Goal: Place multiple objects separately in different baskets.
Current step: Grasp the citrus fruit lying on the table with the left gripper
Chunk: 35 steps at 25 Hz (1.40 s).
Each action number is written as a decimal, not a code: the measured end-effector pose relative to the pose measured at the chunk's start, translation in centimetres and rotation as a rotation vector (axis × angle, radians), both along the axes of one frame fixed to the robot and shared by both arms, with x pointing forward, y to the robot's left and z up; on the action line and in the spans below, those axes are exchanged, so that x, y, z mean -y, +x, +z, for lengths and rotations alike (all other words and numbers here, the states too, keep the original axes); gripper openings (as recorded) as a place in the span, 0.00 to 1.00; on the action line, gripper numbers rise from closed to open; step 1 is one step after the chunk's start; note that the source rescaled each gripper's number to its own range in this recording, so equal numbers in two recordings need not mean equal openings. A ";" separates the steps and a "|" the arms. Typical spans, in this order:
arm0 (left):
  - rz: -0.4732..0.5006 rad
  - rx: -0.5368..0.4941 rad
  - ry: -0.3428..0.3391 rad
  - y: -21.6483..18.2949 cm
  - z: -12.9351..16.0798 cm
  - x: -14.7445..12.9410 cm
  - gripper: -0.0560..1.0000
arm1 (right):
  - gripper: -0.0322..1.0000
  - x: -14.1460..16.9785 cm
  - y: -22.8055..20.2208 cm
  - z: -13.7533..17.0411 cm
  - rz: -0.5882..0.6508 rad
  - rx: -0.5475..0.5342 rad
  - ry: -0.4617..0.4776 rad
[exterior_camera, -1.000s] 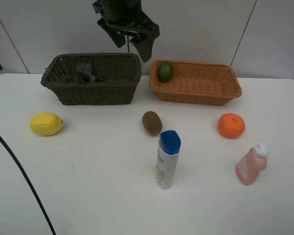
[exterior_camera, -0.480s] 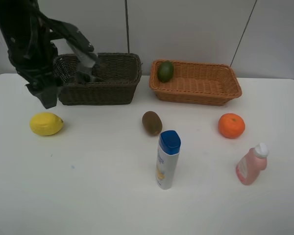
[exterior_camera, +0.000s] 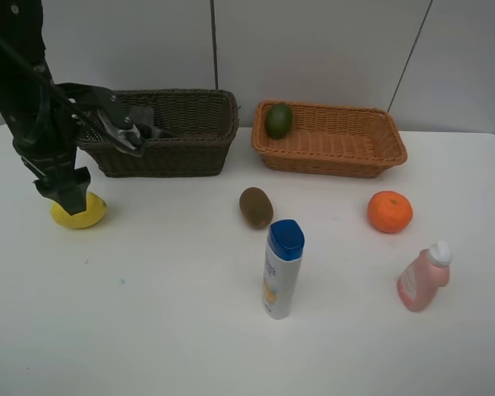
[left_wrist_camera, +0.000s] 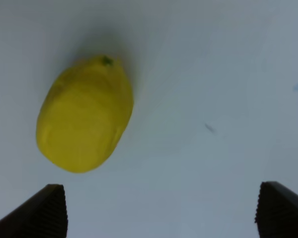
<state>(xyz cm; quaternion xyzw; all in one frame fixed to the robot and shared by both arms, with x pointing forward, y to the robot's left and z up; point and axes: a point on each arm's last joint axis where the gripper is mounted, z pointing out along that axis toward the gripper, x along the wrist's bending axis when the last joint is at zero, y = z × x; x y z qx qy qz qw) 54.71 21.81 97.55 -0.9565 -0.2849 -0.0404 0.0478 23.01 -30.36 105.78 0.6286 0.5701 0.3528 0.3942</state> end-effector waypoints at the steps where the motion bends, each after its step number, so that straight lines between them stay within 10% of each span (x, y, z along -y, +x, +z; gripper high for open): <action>1: 0.005 -0.006 0.001 0.2 -0.5 -0.1 1.00 | 1.00 0.0 0.0 0.0 0.000 0.000 0.000; 28: 0.135 0.003 -0.040 4.6 -11.2 -3.5 0.99 | 1.00 0.0 0.0 0.0 0.000 0.000 0.000; 35: 0.204 -0.031 -0.038 4.2 -11.2 -3.5 0.52 | 1.00 0.0 0.0 0.0 0.000 0.000 0.000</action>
